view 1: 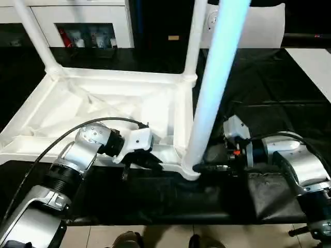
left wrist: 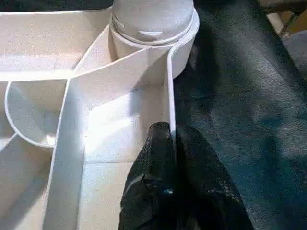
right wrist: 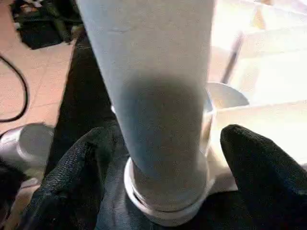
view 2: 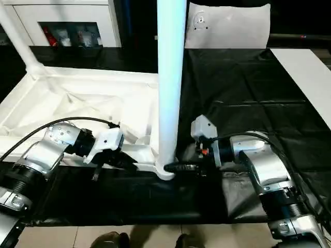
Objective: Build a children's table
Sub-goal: Rotate leg to tighten
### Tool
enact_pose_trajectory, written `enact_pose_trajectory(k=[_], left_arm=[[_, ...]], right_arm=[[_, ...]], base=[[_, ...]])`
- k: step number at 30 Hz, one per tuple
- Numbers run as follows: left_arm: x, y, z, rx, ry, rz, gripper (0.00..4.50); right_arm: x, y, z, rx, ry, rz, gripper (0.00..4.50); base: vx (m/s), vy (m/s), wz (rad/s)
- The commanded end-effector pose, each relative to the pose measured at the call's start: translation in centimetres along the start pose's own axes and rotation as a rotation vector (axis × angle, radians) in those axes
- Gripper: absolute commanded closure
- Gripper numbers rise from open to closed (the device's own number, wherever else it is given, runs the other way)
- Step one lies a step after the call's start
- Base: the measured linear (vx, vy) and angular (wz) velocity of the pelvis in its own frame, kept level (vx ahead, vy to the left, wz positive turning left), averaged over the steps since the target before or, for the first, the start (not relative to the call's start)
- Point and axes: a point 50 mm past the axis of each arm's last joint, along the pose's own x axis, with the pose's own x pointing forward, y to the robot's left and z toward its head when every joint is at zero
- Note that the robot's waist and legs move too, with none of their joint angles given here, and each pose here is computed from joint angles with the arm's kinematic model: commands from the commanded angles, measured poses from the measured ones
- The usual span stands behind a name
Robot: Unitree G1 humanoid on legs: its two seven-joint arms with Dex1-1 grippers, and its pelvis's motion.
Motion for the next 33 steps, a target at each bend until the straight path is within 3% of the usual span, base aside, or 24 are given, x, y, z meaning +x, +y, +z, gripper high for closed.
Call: enact_pose_trajectory(k=[1, 17, 22, 23, 28, 33], left_arm=[[0.6, -0.4, 1.2, 0.077, -0.014, -0.072, 4.50], [0.5, -0.6, 1.2, 0.082, -0.011, -0.112, 4.50], [0.6, -0.6, 1.2, 0.063, -0.021, -0.103, 4.50], [0.7, -0.5, 1.3, 0.041, -0.041, -0.086, 4.50], [1.6, 0.3, 1.5, -0.014, -0.049, 0.010, 4.50], [3.6, 2.0, 2.4, -0.118, -0.078, 0.179, 4.50]], right_arm=[[0.0, 0.1, -0.1, -0.006, 0.009, 0.022, 1.00], [0.5, 0.3, -0.5, 0.068, 0.008, 0.144, 2.28], [0.7, 0.5, -0.4, 0.097, -0.013, 0.165, 2.44], [1.0, 0.8, -0.2, 0.125, -0.060, 0.163, 2.45], [2.7, 1.2, 0.4, 0.152, -0.133, 0.091, 2.46], [6.3, 0.1, 1.0, 0.217, -0.172, -0.166, 2.46]], base=[[0.000, 0.000, 0.00], [0.000, 0.000, 0.00], [0.000, 0.000, 0.00], [0.000, 0.000, 0.00], [0.000, 0.000, 0.00], [0.000, 0.000, 0.00]])
